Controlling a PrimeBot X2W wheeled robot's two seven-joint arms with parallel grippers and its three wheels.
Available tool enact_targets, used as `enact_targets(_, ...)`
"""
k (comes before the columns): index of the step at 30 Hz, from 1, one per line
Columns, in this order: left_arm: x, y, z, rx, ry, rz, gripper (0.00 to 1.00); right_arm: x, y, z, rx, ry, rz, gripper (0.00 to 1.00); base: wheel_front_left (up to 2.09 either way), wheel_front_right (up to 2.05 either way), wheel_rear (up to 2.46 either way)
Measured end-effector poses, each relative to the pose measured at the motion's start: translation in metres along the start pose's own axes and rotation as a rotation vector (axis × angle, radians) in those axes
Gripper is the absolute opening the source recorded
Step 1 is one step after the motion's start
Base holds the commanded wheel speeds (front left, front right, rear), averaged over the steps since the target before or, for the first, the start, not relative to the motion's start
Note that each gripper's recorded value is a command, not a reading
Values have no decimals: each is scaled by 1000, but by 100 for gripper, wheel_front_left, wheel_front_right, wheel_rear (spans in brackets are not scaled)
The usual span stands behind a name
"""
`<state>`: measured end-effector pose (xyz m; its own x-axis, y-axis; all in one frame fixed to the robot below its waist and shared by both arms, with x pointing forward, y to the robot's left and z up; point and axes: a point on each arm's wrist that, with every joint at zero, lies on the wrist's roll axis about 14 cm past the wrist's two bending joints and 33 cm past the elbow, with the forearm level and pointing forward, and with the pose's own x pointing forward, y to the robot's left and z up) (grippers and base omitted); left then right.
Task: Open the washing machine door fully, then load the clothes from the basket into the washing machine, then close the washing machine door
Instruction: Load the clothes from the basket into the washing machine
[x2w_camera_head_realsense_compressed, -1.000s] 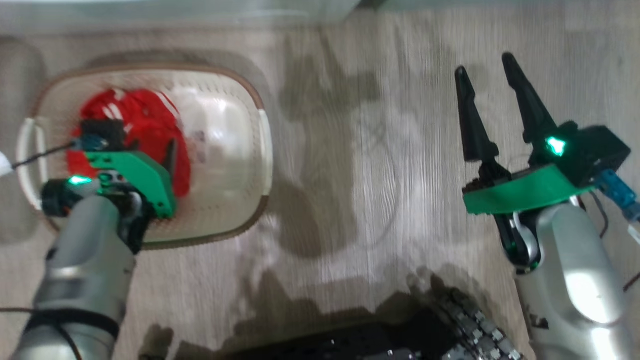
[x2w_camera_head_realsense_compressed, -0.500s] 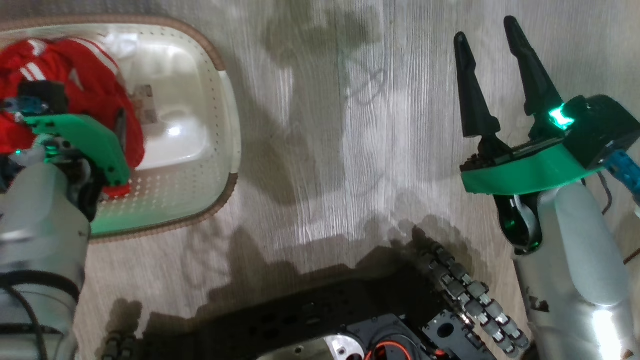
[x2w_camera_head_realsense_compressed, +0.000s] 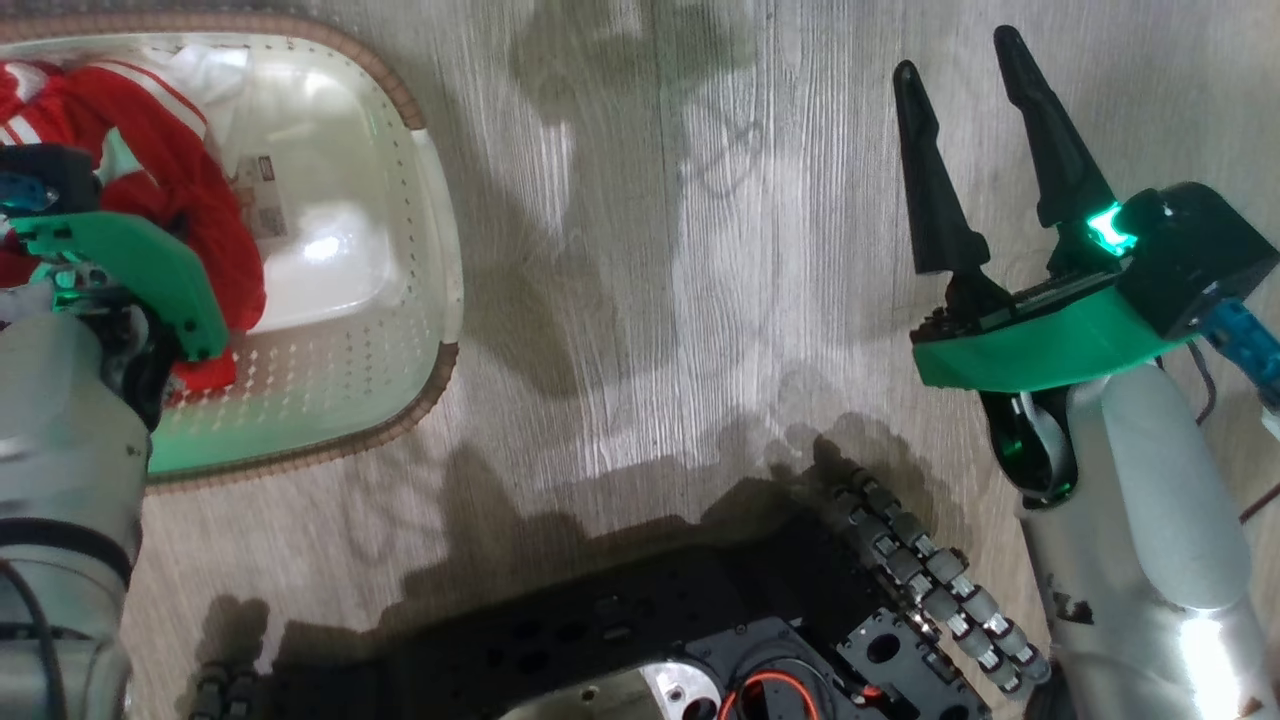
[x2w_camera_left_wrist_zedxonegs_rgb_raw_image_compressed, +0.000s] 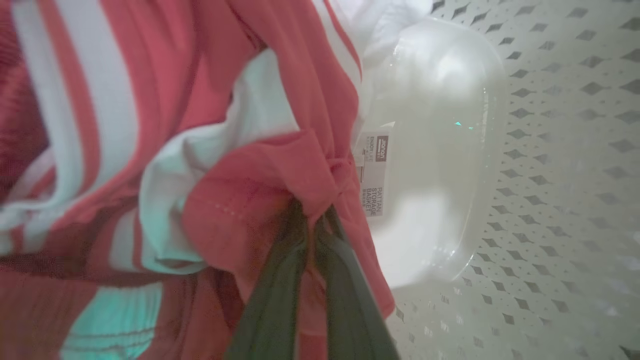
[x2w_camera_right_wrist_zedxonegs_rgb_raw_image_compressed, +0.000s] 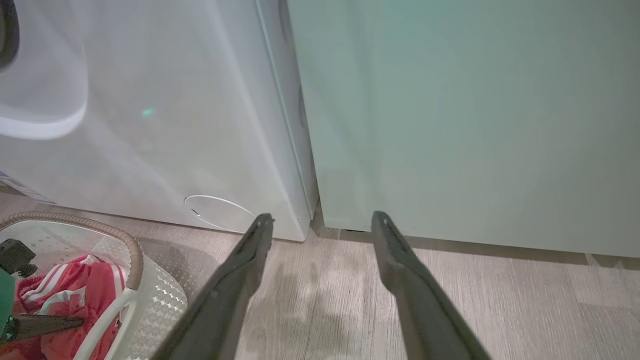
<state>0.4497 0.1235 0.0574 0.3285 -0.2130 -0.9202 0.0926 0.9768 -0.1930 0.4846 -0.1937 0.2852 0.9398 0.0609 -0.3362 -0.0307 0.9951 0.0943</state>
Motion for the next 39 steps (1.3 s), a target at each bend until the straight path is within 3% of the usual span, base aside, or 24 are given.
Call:
enact_targets(9, -27, 5, 28, 68, -126, 35, 0, -1, 7, 26, 8, -57, 13, 100, 0, 0, 0)
enact_targets(20, -84, -4, 70, 72, -351, 46, 0, -15, 17, 58, -1, -120, 28, 100, 0, 0, 0)
enact_targets(39, -261, -24, 153, 53, -914, 54, 0, -62, 36, 123, 2, -243, 52, 100, 0, 0, 0)
